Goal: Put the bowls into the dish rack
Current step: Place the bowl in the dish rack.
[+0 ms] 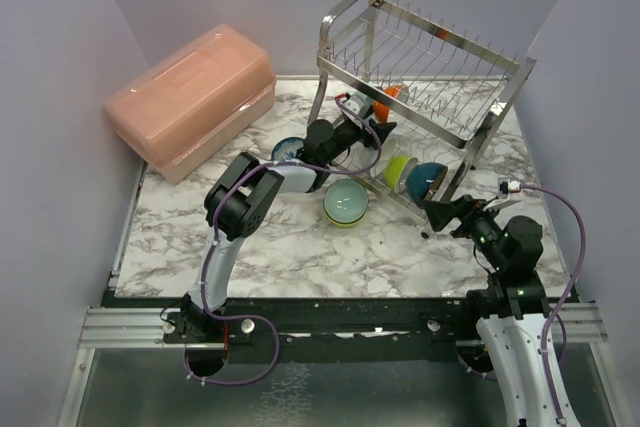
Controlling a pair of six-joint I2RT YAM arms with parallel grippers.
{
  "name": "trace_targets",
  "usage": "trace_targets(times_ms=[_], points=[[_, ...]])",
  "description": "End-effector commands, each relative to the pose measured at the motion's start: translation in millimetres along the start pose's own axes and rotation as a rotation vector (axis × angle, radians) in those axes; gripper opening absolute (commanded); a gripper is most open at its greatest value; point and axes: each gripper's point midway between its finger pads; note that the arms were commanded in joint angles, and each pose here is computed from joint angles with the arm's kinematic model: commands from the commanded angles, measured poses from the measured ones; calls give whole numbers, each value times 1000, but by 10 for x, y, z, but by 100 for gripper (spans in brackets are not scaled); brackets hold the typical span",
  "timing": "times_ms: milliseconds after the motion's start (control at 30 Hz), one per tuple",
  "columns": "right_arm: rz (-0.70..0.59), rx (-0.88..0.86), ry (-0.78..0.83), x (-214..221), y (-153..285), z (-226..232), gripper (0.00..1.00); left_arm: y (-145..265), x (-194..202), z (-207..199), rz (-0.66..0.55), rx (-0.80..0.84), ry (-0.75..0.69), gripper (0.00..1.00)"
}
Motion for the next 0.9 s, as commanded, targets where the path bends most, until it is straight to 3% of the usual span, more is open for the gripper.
trace_targets(times_ms=[0,433,867], points=[[17,-26,11,40,1,42,99,-106,-30,130,-11,-28,-105,0],[19,-23,10,42,-1,37,99,-246,177,292,55,-54,-235,0],[19,-23,8,28,1,53,99,-284,46,299,30,-41,-193,0]])
Point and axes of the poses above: each gripper's point midway between its finger pads, its own y axis back along the fingers, its own z axis along the line the jaws close on, x = y × z, and after that the axes turned 14 degrees about -y, right-handed
